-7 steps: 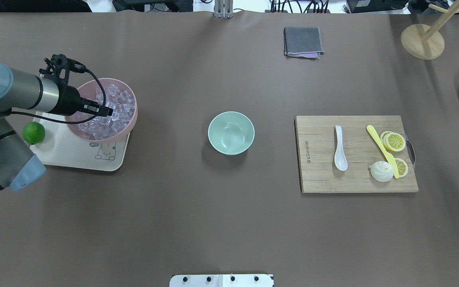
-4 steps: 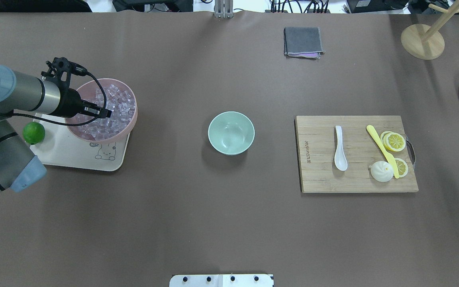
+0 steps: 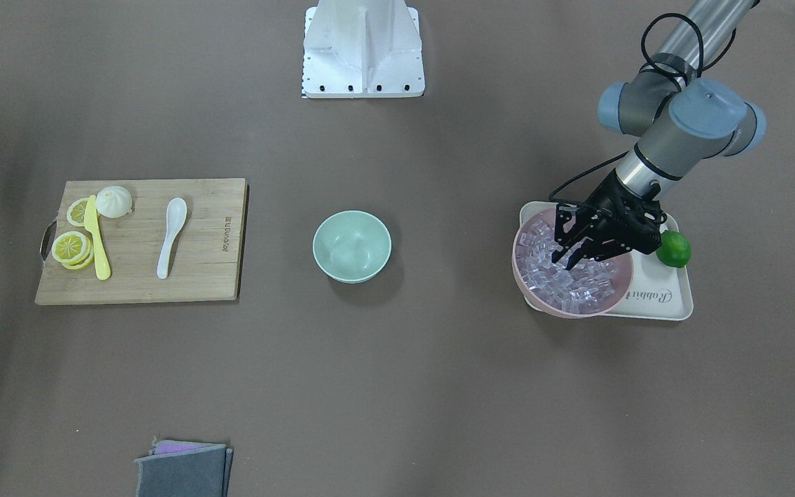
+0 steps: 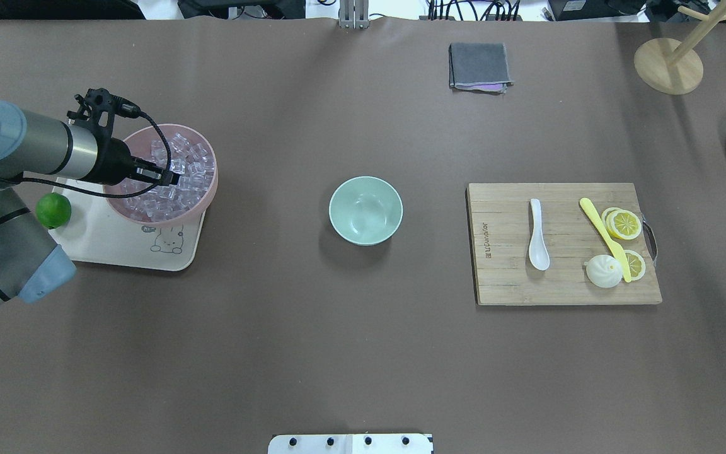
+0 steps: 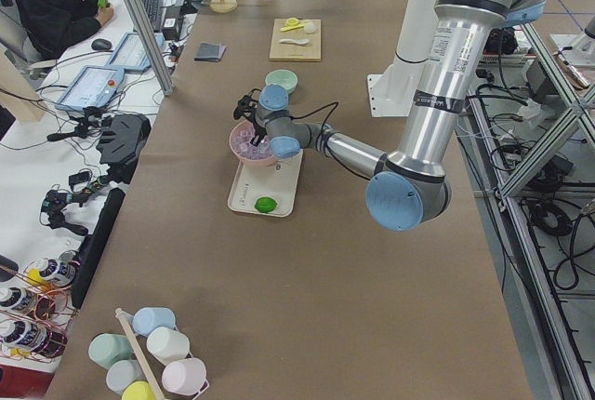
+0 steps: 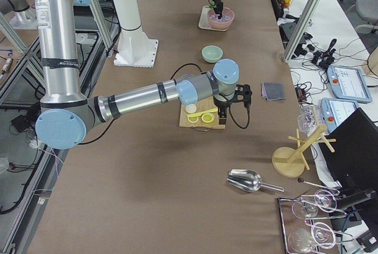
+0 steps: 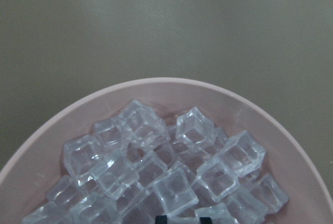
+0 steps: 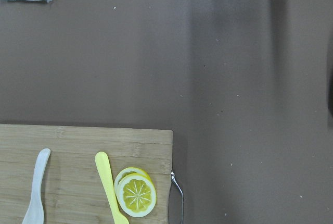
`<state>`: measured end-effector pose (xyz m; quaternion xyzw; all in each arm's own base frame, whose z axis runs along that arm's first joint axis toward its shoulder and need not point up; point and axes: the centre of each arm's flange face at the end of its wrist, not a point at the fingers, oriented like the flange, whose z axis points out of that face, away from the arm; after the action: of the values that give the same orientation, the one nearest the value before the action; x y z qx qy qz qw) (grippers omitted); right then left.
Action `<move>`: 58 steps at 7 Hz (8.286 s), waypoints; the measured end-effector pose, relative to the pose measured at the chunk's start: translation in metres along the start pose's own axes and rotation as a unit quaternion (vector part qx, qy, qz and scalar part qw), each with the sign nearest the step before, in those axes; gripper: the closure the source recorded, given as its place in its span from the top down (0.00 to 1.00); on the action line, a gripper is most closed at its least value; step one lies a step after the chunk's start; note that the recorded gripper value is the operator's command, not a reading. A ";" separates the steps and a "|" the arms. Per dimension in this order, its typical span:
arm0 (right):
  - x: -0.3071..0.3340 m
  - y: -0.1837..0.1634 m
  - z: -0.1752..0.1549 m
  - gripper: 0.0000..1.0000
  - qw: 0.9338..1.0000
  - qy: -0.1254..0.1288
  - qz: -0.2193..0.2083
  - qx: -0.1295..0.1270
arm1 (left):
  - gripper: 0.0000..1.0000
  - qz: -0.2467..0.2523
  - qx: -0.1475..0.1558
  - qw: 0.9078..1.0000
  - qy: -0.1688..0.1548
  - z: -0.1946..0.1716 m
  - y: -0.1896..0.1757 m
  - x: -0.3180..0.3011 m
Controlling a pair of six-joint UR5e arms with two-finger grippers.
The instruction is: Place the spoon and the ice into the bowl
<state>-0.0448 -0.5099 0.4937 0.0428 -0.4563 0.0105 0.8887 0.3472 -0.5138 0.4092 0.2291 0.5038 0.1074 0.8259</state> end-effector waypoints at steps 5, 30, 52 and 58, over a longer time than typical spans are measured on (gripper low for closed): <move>-0.029 -0.001 0.011 1.00 1.000 -0.006 -0.020 0.011 | 0.00 -0.007 0.023 1.000 0.004 -0.031 -0.026 -0.010; -0.254 0.047 0.239 0.00 0.995 0.098 -0.002 0.003 | 0.00 -0.137 0.079 0.987 0.034 0.036 -0.055 0.208; -0.518 -0.021 0.210 0.00 0.997 -0.012 0.055 0.055 | 0.98 0.027 0.059 0.998 -0.028 -0.153 -0.078 0.035; -0.557 0.006 0.227 1.00 0.995 -0.025 0.066 0.073 | 0.98 0.036 0.060 0.996 -0.050 -0.240 -0.039 -0.104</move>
<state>-0.5537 -0.5116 0.1735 0.0775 -0.4779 0.1017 0.8691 0.0848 -0.5256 0.3791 0.3015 0.4587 0.0946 0.8305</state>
